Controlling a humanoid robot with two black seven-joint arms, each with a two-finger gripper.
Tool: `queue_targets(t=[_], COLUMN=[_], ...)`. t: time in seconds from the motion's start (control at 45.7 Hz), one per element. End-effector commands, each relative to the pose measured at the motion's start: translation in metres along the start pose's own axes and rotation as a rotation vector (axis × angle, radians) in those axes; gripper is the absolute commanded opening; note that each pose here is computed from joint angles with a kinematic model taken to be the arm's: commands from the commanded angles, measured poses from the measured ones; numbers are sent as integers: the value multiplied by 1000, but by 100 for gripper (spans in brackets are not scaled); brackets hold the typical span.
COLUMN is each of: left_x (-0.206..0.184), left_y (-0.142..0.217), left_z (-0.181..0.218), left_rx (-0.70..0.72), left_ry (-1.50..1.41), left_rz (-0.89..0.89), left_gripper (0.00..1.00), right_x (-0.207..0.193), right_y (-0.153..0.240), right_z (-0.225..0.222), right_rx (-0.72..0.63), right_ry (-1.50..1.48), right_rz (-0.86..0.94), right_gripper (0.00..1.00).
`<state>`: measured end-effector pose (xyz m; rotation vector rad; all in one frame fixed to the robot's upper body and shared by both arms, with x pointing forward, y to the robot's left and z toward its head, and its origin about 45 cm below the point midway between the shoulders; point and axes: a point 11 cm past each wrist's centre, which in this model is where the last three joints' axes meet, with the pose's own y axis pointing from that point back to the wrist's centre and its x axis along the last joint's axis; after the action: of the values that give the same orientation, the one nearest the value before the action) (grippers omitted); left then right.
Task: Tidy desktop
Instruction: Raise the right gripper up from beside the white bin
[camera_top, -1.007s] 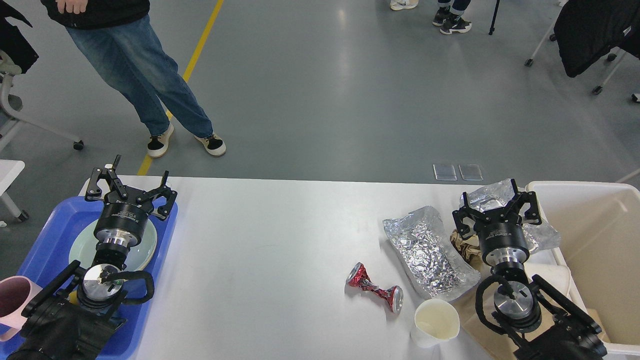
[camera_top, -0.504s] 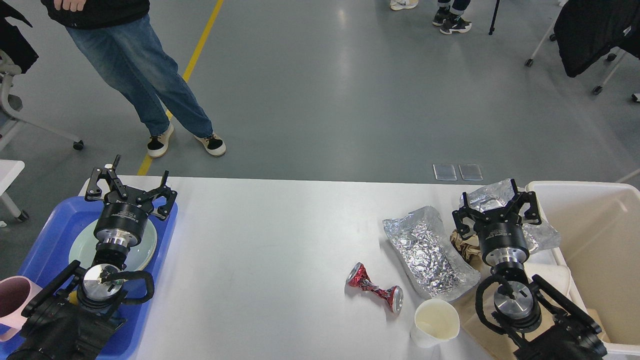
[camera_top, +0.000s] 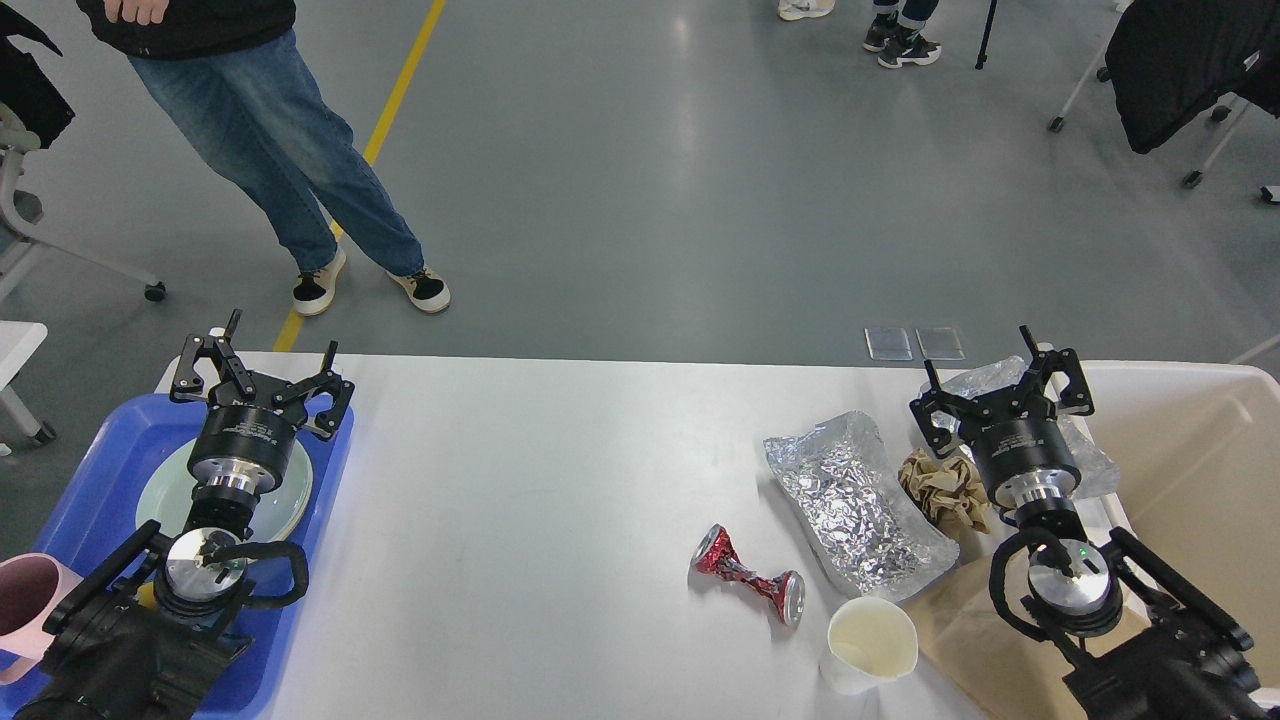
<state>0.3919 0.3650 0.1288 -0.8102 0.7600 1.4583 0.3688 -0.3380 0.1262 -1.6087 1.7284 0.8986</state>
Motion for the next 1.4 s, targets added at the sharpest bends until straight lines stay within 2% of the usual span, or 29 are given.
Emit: queue_targets(t=[0.0,0.372,0.591,0.722,0.92,1.117,1.379], left_x=[0,0,0,0,0,0,0], left_y=[0,0,0,0,0,0,0], left_z=[0,0,0,0,0,0,0], left_rx=[0,0,0,0,0,0,1], left_ry=[0,0,0,0,0,0,-2], left_rz=[0,0,0,-1,-1,0,0], left_gripper=[96,96,96,96,96,96,96], right_x=[-3,5,12,10,-10,-9,-7], right_y=[-11,-6,5,14,25,16,-15], right_z=[-21,-27,-13,-7,-10,4,-3], right_rx=[72,91,59,51,71,79,79], right_ry=[-25,-25,-45,-76,-180,-196,-114], right_rz=[2,11,18,-60,-300,-206,-83], right_gripper=[100,100,100,100,100,100,100])
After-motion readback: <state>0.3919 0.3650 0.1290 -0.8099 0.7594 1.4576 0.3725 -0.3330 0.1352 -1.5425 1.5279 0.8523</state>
